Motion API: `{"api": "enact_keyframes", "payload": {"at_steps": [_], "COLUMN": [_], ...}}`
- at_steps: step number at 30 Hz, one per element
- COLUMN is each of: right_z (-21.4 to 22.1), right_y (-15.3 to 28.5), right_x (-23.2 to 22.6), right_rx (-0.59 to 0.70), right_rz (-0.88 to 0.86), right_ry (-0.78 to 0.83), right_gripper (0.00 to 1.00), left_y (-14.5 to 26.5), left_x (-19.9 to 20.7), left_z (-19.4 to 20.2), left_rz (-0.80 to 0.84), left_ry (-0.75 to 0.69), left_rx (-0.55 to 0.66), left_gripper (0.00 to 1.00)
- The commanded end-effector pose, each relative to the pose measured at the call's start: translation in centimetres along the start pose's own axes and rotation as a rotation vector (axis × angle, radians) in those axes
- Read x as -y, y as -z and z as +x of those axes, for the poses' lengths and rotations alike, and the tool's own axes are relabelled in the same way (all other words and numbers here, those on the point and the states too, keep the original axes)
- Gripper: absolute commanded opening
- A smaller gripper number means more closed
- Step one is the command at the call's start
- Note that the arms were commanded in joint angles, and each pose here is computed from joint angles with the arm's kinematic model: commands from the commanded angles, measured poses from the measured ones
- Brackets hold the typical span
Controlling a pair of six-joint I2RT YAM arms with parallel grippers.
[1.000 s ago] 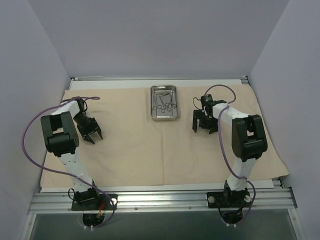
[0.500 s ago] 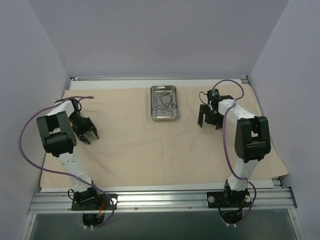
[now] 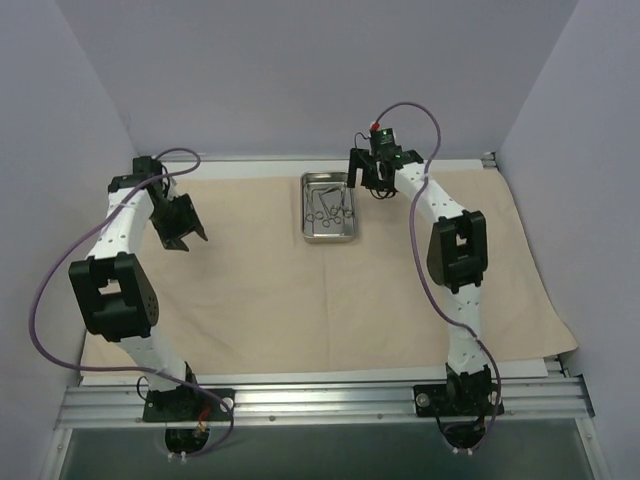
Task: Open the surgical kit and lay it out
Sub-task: Pick up the container from the surgical kit.
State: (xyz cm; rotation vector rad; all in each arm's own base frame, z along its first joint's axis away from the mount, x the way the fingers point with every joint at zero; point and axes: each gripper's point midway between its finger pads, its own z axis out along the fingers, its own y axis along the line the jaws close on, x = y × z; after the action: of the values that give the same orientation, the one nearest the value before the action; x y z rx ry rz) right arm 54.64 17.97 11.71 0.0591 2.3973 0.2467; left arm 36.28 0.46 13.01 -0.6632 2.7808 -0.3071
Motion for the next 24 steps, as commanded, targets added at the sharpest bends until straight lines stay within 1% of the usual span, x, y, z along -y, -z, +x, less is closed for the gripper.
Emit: {"api": "enact_keyframes", "payload": {"at_steps": [1, 3, 7, 11, 13, 15, 16, 18, 19, 21, 22, 24], "right_z": [1.8, 2.2, 3.4, 5.0, 5.4, 5.3, 5.3, 5.0, 4.7, 4.5, 4.0, 3.5], "right_y": [-1.7, -2.7, -3.9, -4.8, -5.0, -5.0, -4.9, -4.8, -4.8, -4.7, -4.5, -4.2], "right_x": [-0.2, 0.2, 0.2, 0.0, -0.1, -0.3, -0.6, -1.2, -1.4, -1.8, -2.4, -2.9], "right_rx": [-0.084, -0.092, -0.120, -0.157, -0.165, -0.162, -0.161, -0.151, -0.145, -0.141, -0.129, -0.121], "right_rz": [0.032, 0.052, 0.040, 0.017, 0.016, 0.013, 0.002, -0.009, -0.015, -0.023, -0.034, -0.045], "right_ry": [0.027, 0.036, 0.052, 0.057, 0.056, 0.055, 0.056, 0.058, 0.059, 0.060, 0.063, 0.058], "right_gripper": [0.88, 0.88, 0.82, 0.73, 0.67, 0.63, 0.52, 0.40, 0.30, 0.24, 0.18, 0.12], "left_y": [1.5, 2.0, 2.7, 2.8, 2.8, 2.8, 2.8, 2.7, 2.8, 2.8, 2.8, 2.7], "left_x": [2.3, 3.0, 4.4, 4.9, 4.8, 4.7, 4.7, 4.6, 4.5, 4.6, 4.5, 4.5], "left_z": [0.3, 0.5, 1.1, 1.5, 1.6, 1.6, 1.7, 1.8, 1.8, 1.9, 1.8, 1.9], "left_rz": [0.057, 0.071, 0.101, 0.110, 0.108, 0.102, 0.101, 0.096, 0.095, 0.095, 0.094, 0.093], "left_ry": [-0.046, -0.059, -0.080, -0.088, -0.088, -0.087, -0.088, -0.089, -0.089, -0.090, -0.088, -0.089], "left_rx": [0.028, 0.039, 0.051, 0.043, 0.042, 0.040, 0.037, 0.034, 0.036, 0.034, 0.033, 0.029], "left_gripper": [0.63, 0.63, 0.63, 0.62, 0.61, 0.60, 0.60, 0.59, 0.59, 0.59, 0.59, 0.59]}}
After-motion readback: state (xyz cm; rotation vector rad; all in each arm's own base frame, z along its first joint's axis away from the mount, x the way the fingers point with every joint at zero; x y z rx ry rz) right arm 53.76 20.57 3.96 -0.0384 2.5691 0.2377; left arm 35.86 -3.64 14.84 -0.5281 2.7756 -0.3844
